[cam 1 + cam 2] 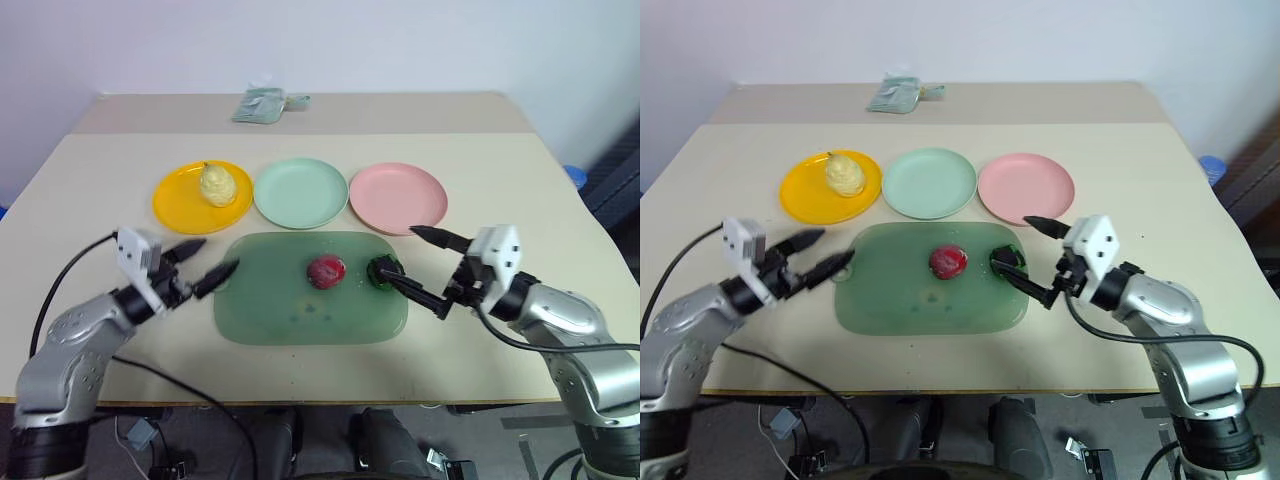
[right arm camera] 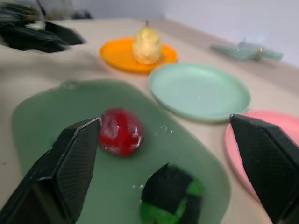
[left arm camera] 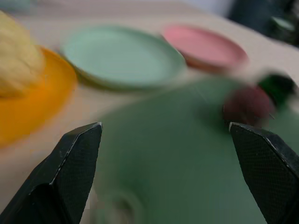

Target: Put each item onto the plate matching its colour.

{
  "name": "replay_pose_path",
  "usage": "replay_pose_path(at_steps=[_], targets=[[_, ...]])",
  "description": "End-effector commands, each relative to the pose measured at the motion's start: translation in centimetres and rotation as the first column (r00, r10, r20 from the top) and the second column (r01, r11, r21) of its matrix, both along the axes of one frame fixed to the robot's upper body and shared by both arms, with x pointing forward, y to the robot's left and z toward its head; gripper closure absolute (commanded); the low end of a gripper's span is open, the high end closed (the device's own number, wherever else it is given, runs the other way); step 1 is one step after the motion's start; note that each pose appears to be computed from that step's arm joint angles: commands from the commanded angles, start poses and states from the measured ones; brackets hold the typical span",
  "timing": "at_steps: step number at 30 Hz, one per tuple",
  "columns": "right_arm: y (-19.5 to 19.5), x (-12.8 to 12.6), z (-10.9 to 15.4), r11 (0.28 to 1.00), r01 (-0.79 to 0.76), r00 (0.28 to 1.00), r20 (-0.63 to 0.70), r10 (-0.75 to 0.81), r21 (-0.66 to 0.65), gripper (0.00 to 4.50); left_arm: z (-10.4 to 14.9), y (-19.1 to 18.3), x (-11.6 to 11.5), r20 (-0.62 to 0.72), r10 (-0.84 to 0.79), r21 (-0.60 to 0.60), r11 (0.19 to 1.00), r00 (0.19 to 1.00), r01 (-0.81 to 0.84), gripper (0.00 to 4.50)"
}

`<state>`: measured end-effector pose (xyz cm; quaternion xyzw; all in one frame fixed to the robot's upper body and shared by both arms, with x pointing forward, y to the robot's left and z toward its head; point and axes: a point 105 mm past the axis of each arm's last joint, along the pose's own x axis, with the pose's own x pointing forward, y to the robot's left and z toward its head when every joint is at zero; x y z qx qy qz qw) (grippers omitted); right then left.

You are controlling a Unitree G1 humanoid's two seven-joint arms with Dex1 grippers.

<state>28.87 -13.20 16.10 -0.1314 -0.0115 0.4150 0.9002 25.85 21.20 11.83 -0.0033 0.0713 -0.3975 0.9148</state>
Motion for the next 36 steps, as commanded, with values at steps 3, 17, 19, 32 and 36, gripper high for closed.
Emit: replay_pose_path(at_steps=[3, 17, 19, 32, 36], targets=[[2.1, 2.3, -0.1, 0.998, 0.062, 0.998, -0.020, -0.062, 0.007, 0.00, 1.2, 0.5, -1.3, 0.049, -0.143, 0.040, 0.989, 0.989, 0.141, 0.04], [5.4, 2.4, -1.9, 0.996, -0.071, 0.991, -0.121, 0.064, -0.054, 0.00, 2.8, -3.4, -3.8, 0.112, -0.411, 0.136, 0.908, 0.905, 0.396, 0.04], [6.1, 2.5, -2.1, 0.993, -0.100, 0.987, -0.128, 0.092, -0.059, 0.00, 3.3, -3.8, -3.6, 0.126, -0.425, 0.152, 0.901, 0.896, 0.406, 0.04], [7.8, 2.6, -3.3, 0.978, -0.205, 0.961, -0.194, 0.196, -0.030, 0.00, 4.6, -4.3, -3.4, 0.175, -0.447, 0.196, 0.889, 0.877, 0.414, 0.04], [8.1, 2.9, -3.4, 0.978, -0.209, 0.959, -0.200, 0.202, -0.015, 0.51, 4.7, -4.2, -3.3, 0.180, -0.436, 0.189, 0.895, 0.882, 0.404, 0.00]])
